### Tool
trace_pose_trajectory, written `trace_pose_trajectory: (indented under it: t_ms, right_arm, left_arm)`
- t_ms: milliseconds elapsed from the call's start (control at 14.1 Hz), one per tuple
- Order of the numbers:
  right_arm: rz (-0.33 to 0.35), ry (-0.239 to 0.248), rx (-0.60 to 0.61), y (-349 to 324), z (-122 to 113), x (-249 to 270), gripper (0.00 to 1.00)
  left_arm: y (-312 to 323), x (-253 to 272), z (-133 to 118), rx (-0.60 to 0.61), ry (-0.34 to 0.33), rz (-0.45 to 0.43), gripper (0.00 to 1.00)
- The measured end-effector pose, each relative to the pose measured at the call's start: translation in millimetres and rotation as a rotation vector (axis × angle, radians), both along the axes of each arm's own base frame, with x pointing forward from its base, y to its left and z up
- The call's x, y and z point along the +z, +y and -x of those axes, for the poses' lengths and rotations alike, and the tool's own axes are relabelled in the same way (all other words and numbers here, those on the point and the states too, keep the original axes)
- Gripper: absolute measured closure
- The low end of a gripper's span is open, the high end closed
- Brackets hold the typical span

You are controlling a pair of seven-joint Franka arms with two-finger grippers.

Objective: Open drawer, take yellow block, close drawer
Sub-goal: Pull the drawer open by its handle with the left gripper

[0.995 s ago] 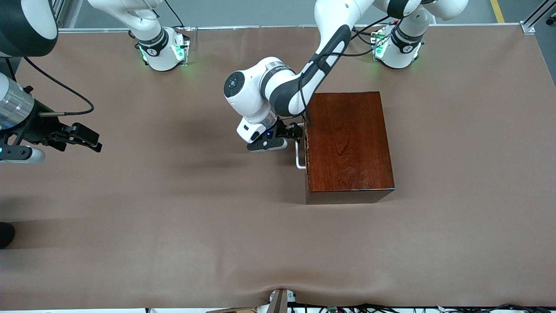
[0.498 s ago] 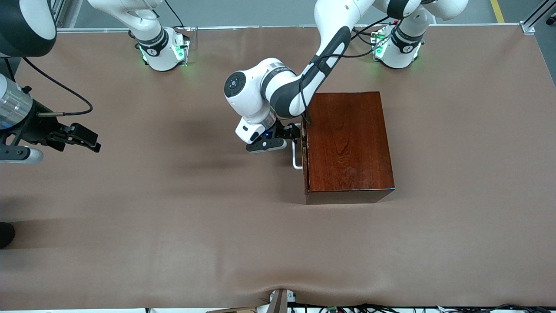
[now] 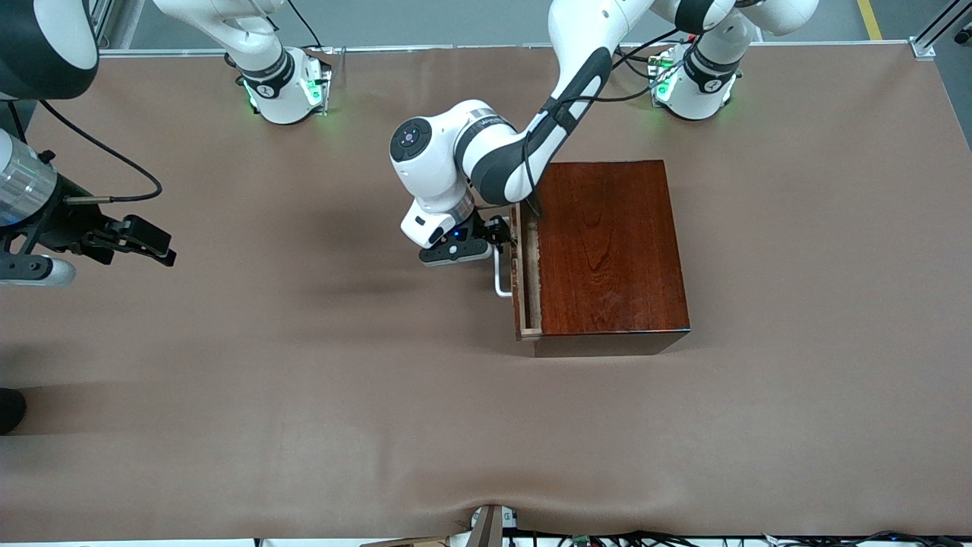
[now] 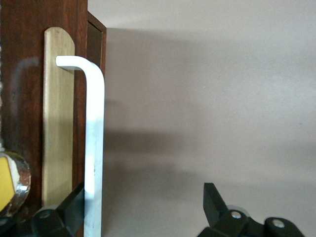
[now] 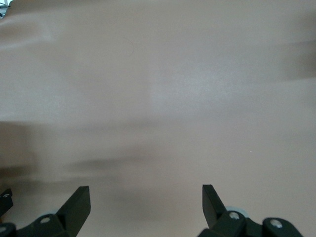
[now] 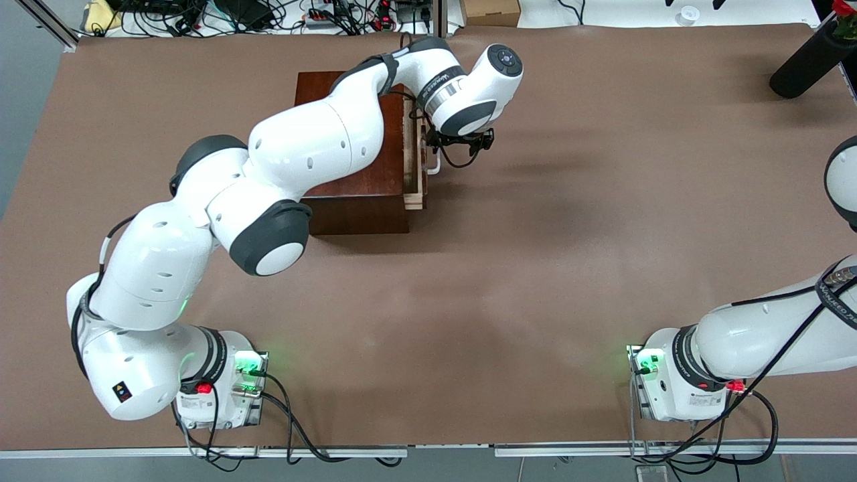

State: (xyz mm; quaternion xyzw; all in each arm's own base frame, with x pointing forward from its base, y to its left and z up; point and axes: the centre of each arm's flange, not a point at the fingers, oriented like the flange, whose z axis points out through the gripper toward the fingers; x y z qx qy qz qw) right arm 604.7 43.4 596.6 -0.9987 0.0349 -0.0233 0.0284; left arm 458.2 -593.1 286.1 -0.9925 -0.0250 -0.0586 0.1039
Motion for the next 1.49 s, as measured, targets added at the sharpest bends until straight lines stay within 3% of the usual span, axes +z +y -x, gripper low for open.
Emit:
trace_pose_trajectory:
  t_ms: [355, 640, 1493]
  right_arm:
    - [0.0, 0.0, 0.003, 0.0, 0.0, 0.0, 0.0]
    - [0.002, -0.014, 0.074, 8.8, -0.4, 1.0, 0.0]
    - [0.003, -0.058, 0.244, 64.3, -1.2, -1.5, 0.0]
  left_arm:
    - [-9.6, 4.8, 1.9, 0.018, -0.003, 0.068, 0.0]
    - [-21.3, 12.3, 8.6, 0.038, -0.01, 0.108, 0.0]
    - [-31.5, 10.0, 7.9, 0.072, -0.036, 0.149, 0.0]
